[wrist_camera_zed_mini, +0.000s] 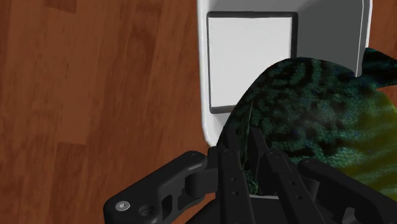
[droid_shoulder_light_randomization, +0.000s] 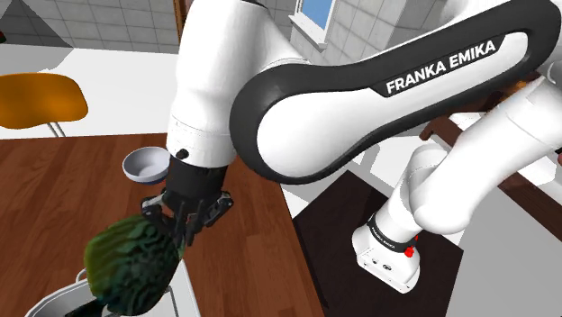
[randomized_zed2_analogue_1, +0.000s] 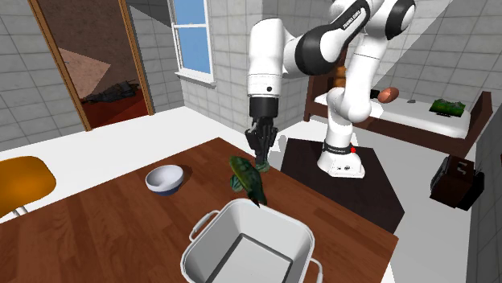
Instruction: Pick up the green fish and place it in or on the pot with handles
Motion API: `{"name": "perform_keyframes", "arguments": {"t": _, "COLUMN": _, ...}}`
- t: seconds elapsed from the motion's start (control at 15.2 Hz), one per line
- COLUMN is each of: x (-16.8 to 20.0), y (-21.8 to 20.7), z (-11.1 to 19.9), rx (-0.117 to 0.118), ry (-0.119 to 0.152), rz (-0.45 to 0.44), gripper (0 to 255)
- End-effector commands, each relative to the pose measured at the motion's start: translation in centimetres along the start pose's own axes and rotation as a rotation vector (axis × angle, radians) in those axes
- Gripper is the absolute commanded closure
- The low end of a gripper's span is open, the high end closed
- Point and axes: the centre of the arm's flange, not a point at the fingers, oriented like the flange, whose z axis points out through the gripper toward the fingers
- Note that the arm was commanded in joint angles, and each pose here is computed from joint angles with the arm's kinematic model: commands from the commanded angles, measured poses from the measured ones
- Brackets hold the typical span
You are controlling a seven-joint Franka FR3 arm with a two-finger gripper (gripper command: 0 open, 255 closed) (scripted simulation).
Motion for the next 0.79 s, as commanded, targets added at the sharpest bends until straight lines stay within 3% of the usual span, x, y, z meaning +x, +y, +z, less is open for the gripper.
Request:
{"name": "perform_keyframes", "arguments": {"t": 0.0, "x": -1.8, "y": -2.0, "z": 0.3, "rx": 0.002, "ry": 0.001, "rz": 0.002, "gripper": 255}}
{"name": "perform_keyframes", "arguments": {"t": 0.33, "x": -6.3, "y": -7.3, "z": 2.2, "rx": 0.002, "ry": 0.001, "rz": 0.002, "gripper": 255}}
{"name": "perform_keyframes", "arguments": {"t": 0.73, "x": -5.8, "y": -6.4, "z": 5.2, "rx": 0.002, "ry": 0.001, "rz": 0.002, "gripper": 255}}
